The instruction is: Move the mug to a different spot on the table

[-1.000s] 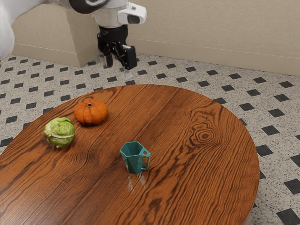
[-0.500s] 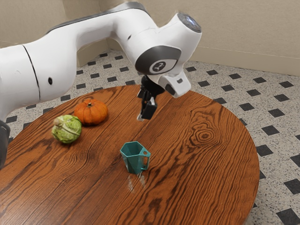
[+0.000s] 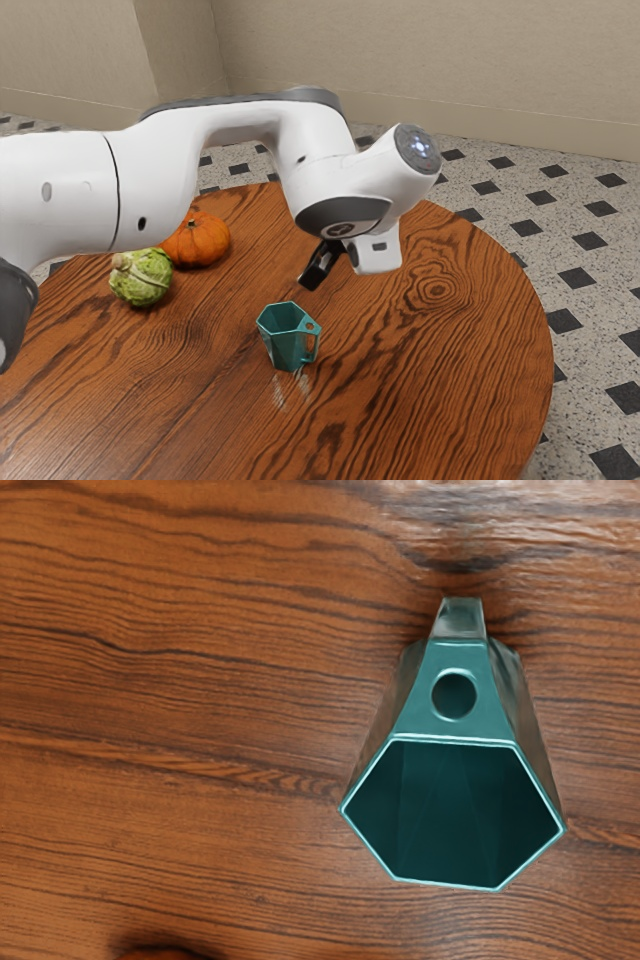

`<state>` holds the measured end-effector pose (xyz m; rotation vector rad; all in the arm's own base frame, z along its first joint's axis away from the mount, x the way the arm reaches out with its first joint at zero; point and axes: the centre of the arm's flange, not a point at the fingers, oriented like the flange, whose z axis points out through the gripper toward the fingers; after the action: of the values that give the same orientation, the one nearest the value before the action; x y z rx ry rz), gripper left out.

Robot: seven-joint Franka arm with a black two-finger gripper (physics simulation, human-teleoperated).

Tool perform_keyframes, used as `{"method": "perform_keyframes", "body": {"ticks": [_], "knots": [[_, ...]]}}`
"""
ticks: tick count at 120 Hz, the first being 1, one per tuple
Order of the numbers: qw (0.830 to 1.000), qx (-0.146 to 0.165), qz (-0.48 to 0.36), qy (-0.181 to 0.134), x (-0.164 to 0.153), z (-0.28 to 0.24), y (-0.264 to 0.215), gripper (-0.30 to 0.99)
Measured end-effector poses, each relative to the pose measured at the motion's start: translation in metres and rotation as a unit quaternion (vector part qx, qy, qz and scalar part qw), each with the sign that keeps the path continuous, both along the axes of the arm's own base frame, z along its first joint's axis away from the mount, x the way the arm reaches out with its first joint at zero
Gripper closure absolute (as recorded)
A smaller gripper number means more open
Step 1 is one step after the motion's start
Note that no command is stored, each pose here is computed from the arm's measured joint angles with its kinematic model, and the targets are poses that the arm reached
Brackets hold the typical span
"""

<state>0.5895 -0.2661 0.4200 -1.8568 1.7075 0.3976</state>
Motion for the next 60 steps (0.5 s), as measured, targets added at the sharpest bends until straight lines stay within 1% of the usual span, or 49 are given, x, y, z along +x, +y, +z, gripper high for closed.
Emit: {"method": "perform_keyframes", "body": {"ticks": [13,29,40,52,60], "knots": [[1.0,-0.003,-0.015,0.019,0.004,-0.029,-0.001,0.0],[0.999,-0.028,-0.014,0.044,0.005,-0.05,-0.001,0.0],[0.997,-0.043,-0.001,0.061,0.008,-0.066,0.007,0.0],[0.996,-0.053,0.006,0.075,0.009,-0.08,0.009,0.0],[0.995,-0.053,0.009,0.086,0.01,-0.094,0.01,0.0]]}}
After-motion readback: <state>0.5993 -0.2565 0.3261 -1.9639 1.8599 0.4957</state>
